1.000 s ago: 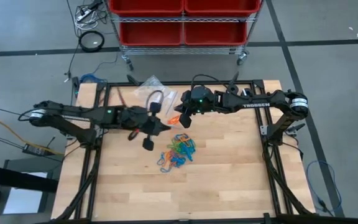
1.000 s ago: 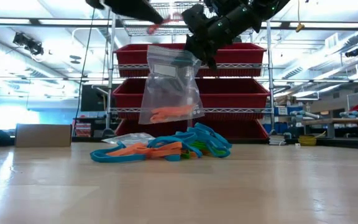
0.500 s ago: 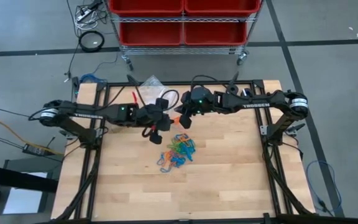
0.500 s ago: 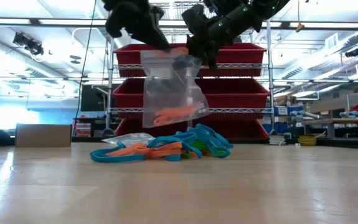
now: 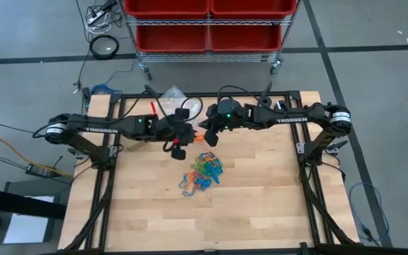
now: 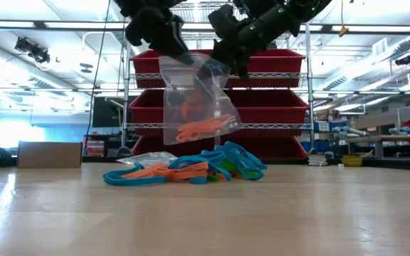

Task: Sort rubber bands
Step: Put the orange rubber band into the transparent zip bag

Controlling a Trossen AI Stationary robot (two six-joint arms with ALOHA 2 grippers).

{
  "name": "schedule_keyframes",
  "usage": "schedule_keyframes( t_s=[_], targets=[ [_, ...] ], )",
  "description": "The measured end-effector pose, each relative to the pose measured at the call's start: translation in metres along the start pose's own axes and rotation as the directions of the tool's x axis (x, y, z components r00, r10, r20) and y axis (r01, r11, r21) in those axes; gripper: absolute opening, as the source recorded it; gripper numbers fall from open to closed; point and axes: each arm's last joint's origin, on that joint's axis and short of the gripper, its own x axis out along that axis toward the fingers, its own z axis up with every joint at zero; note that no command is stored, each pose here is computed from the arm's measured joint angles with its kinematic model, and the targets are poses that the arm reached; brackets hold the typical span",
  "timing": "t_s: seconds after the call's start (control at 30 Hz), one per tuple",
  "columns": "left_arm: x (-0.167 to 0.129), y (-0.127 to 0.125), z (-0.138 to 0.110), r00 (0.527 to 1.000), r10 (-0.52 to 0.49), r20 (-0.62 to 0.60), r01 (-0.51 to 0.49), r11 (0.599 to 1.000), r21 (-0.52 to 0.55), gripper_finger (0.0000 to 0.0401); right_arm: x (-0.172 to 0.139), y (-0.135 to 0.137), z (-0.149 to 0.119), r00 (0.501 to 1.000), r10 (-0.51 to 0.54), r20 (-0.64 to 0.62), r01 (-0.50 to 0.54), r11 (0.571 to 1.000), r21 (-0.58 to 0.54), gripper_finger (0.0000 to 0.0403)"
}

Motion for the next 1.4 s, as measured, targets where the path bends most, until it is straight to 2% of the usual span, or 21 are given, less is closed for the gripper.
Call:
schedule_keyframes(
  t_s=[0.17, 0.27, 0.33, 0.47, 0.57, 0.67, 0.83, 0.97, 1.07, 1.2, 1.3, 1.4],
  targets=[
    [-0.005, 0.000, 0.005, 0.999, 0.001, 0.049, 0.000, 1.000, -0.025, 0.0176, 0.000, 0.000, 0.000, 1.000, -0.001, -0.003, 0.001, 1.000, -0.003, 0.0000],
    [-0.016, -0.002, 0.011, 0.992, -0.056, 0.109, 0.059, 0.998, -0.019, 0.0202, 0.000, 0.000, 0.000, 1.000, 0.000, -0.004, 0.000, 1.000, -0.005, 0.0000],
    [-0.030, -0.004, 0.015, 0.986, -0.081, 0.146, 0.084, 0.996, -0.008, 0.0207, 0.000, 0.000, -0.001, 1.000, -0.002, -0.009, 0.002, 1.000, -0.005, 0.0000],
    [-0.061, -0.008, 0.015, 0.987, -0.113, 0.116, 0.110, 0.993, 0.033, 0.0200, 0.000, -0.001, -0.001, 1.000, -0.002, -0.015, 0.002, 1.000, -0.008, 0.0000],
    [-0.088, -0.009, 0.008, 0.989, -0.112, 0.092, 0.113, 0.994, -0.007, 0.0191, 0.000, -0.001, -0.001, 1.000, -0.002, -0.014, 0.001, 1.000, -0.011, 0.0000],
    [-0.100, -0.018, -0.003, 0.978, -0.183, 0.100, 0.192, 0.977, -0.089, 0.0184, 0.000, -0.001, -0.001, 1.000, -0.002, -0.012, 0.002, 1.000, -0.012, 0.0000],
    [-0.079, -0.060, -0.034, 0.943, -0.327, 0.062, 0.333, 0.935, -0.120, 0.0174, 0.000, -0.001, -0.001, 1.000, -0.001, -0.010, 0.001, 1.000, -0.012, 0.0000],
    [-0.041, -0.099, -0.063, 0.884, -0.446, 0.143, 0.464, 0.876, -0.136, 0.0170, 0.000, -0.001, -0.001, 1.000, -0.001, -0.010, 0.001, 1.000, -0.013, 0.0000],
    [-0.016, -0.116, -0.084, 0.874, -0.435, 0.217, 0.472, 0.866, -0.166, 0.0170, 0.000, -0.001, -0.001, 1.000, 0.006, -0.008, -0.006, 1.000, -0.012, 0.0000],
    [0.015, -0.123, -0.108, 0.898, -0.391, 0.203, 0.430, 0.877, -0.214, 0.0170, 0.000, 0.000, 0.000, 1.000, 0.010, -0.006, -0.010, 1.000, -0.013, 0.0000],
    [0.034, -0.124, -0.114, 0.903, -0.382, 0.197, 0.421, 0.877, -0.231, 0.0170, 0.000, -0.001, 0.000, 1.000, 0.009, 0.000, -0.009, 1.000, -0.013, 0.0000],
    [0.051, -0.125, -0.113, 0.889, -0.399, 0.225, 0.446, 0.865, -0.231, 0.0170, 0.000, -0.001, 0.001, 1.000, 0.010, 0.008, -0.010, 1.000, -0.014, 0.0000]
  ],
)
